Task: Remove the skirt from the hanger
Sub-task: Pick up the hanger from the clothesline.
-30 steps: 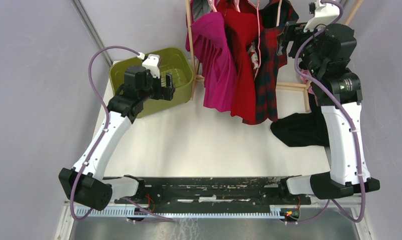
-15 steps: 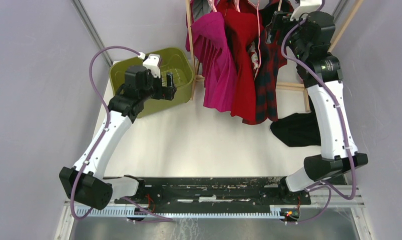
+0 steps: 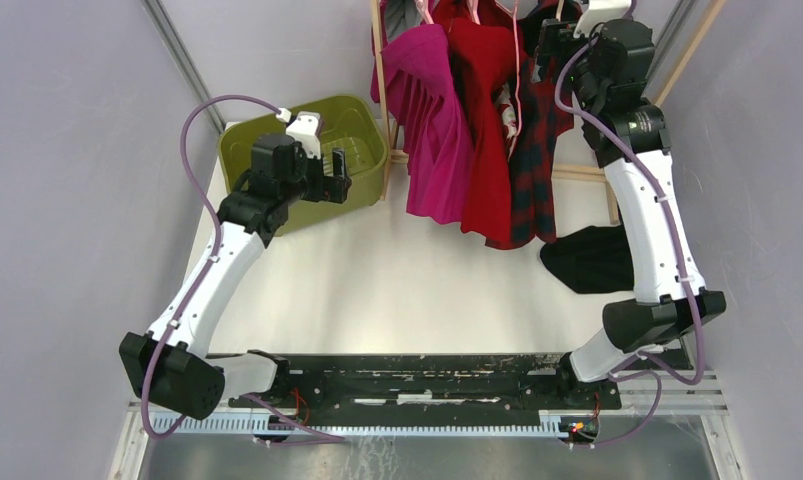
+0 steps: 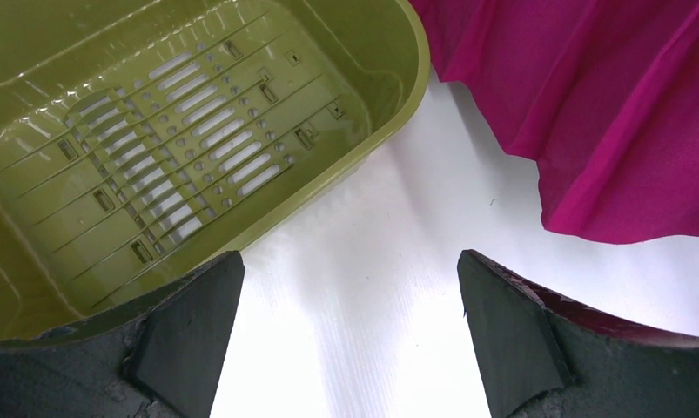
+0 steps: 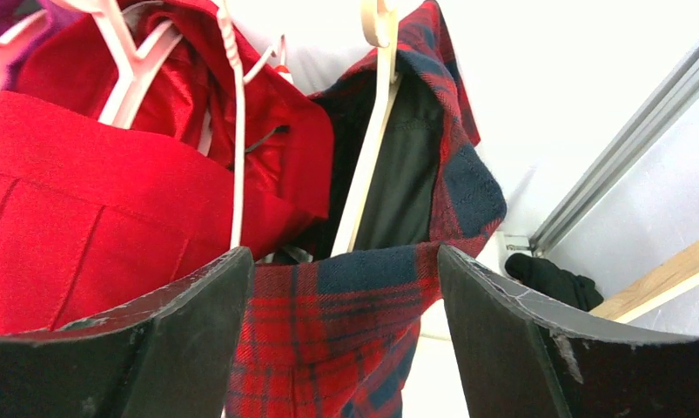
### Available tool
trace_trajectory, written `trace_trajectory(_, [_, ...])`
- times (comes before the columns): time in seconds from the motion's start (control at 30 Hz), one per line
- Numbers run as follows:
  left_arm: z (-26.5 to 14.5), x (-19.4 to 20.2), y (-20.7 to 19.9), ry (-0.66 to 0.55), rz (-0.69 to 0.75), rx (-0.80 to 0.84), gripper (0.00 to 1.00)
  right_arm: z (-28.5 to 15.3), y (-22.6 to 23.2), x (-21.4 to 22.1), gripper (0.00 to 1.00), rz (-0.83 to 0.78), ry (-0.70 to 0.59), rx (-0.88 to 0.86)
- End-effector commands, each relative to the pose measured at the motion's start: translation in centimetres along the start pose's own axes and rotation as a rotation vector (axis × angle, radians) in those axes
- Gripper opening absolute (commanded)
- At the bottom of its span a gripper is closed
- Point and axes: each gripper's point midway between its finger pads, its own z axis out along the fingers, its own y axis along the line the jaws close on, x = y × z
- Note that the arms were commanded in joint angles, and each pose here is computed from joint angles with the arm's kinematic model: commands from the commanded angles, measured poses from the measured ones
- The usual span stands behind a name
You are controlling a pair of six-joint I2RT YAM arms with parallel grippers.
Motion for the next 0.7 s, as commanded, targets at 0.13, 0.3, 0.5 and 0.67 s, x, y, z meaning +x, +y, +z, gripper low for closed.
trace_trajectory(0.13, [-0.9, -1.3, 0.3, -0.042, 0.043, -0.015, 0.99, 1.9, -1.1, 0.5, 0.84, -0.027, -0.013, 0.083])
trace_trajectory(0.3, [-1.3, -1.0, 0.5, -0.037, 0.056, -0.023, 0.99, 2.8, -1.9, 1.5, 0.85, -0.051, 0.008, 0.128])
trace_trajectory(0.5, [-1.3, -0.1, 0.9, -0.020, 0.068, -0.040, 0.99, 3.9, -2.4, 3.8, 0.76, -0.063, 0.056, 0.166])
trace_trajectory(0.67, [-1.4, 0.4, 1.2, -0.007, 0.080, -0.053, 0.99, 4.4, -2.6, 4.3, 0.28, -0.049, 0.056, 0.187])
